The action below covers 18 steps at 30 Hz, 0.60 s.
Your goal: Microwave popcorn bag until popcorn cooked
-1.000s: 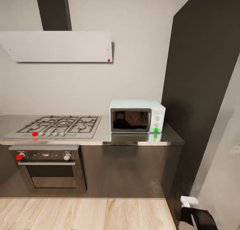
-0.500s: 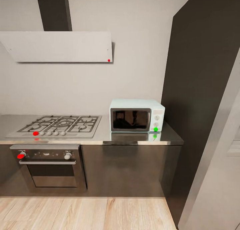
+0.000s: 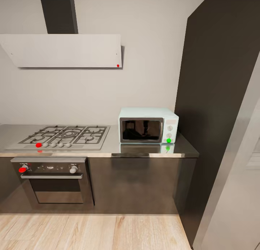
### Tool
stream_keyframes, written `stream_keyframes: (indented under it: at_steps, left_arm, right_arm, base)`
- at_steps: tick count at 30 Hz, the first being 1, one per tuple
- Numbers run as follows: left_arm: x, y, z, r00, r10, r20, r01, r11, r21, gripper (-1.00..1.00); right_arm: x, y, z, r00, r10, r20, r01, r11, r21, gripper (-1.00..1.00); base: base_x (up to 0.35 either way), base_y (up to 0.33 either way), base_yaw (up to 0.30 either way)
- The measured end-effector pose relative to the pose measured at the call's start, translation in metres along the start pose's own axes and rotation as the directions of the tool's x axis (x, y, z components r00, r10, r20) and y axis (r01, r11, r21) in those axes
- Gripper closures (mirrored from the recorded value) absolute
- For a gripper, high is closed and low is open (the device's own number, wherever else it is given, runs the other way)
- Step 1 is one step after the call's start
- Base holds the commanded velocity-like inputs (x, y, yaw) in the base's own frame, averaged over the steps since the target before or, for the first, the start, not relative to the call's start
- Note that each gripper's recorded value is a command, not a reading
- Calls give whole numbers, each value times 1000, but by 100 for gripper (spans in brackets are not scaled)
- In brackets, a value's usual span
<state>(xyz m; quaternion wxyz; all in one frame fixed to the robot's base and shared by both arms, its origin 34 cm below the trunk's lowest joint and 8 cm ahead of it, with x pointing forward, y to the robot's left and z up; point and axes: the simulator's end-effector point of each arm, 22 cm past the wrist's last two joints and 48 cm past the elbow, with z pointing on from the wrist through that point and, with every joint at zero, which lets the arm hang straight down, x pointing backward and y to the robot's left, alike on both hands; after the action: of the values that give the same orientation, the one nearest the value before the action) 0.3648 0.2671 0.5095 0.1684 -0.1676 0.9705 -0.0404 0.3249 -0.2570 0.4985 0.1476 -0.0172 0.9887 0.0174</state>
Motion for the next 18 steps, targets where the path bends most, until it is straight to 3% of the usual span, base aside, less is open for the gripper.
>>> stream_keyframes:
  at_steps: [18]
  left_arm:
    - [0, 0, 0, 1000, 1, 0, -1, 1000, 0, -100]
  right_arm:
    - [1, 0, 0, 1000, -1, -1, 0, 1000, -1, 100]
  base:
    - [0, 0, 0]
